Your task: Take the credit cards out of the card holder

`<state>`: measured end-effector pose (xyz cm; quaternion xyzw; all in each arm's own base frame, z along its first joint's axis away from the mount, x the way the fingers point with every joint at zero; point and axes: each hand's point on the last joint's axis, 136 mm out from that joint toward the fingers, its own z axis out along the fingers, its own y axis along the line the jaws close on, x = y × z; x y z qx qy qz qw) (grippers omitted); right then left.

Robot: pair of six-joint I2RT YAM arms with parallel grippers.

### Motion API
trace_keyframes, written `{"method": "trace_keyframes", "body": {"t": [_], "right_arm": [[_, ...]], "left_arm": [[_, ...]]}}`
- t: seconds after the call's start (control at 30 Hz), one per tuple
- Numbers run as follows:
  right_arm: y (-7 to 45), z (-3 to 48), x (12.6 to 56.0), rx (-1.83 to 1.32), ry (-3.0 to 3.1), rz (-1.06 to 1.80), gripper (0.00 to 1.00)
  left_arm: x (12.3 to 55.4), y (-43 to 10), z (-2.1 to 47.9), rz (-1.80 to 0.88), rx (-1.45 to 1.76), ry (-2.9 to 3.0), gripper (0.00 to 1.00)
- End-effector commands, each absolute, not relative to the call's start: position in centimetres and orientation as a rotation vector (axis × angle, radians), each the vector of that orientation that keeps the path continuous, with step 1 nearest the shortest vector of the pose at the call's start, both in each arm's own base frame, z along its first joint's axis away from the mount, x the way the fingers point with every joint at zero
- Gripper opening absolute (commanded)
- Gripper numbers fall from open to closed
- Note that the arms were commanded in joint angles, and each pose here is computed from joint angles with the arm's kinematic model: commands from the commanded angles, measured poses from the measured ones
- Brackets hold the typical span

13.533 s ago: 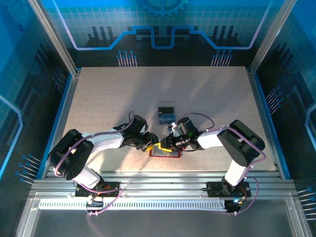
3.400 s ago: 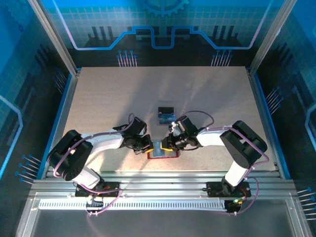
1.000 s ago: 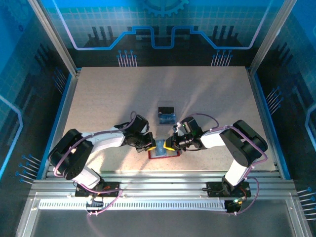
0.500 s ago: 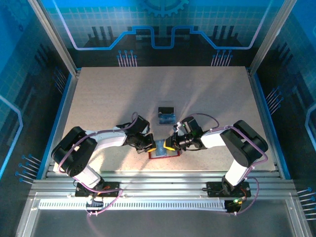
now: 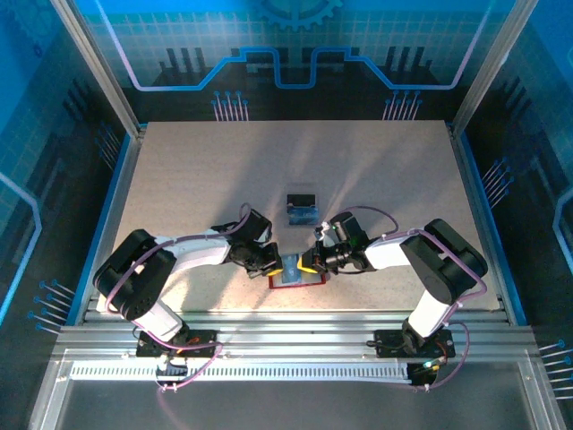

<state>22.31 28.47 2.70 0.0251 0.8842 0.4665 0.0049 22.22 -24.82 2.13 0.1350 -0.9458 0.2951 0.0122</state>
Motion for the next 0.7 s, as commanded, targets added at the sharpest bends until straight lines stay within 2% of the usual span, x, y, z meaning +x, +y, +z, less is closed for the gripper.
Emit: {"method": "trace_keyframes", "body": {"t": [0.0,0.67], "right_arm": [[28.0,2.8,22.4,0.077,2.758,1.452,0.01],[24.3,3.9,22.4,0.039,2.81,1.329,0.0]], "left_arm": [[20.7,-23.0,0.1,0.736,0.438,-2.948,0.05],[20.7,-23.0,0.2,0.735,0.434,-2.953,0.07]]}}
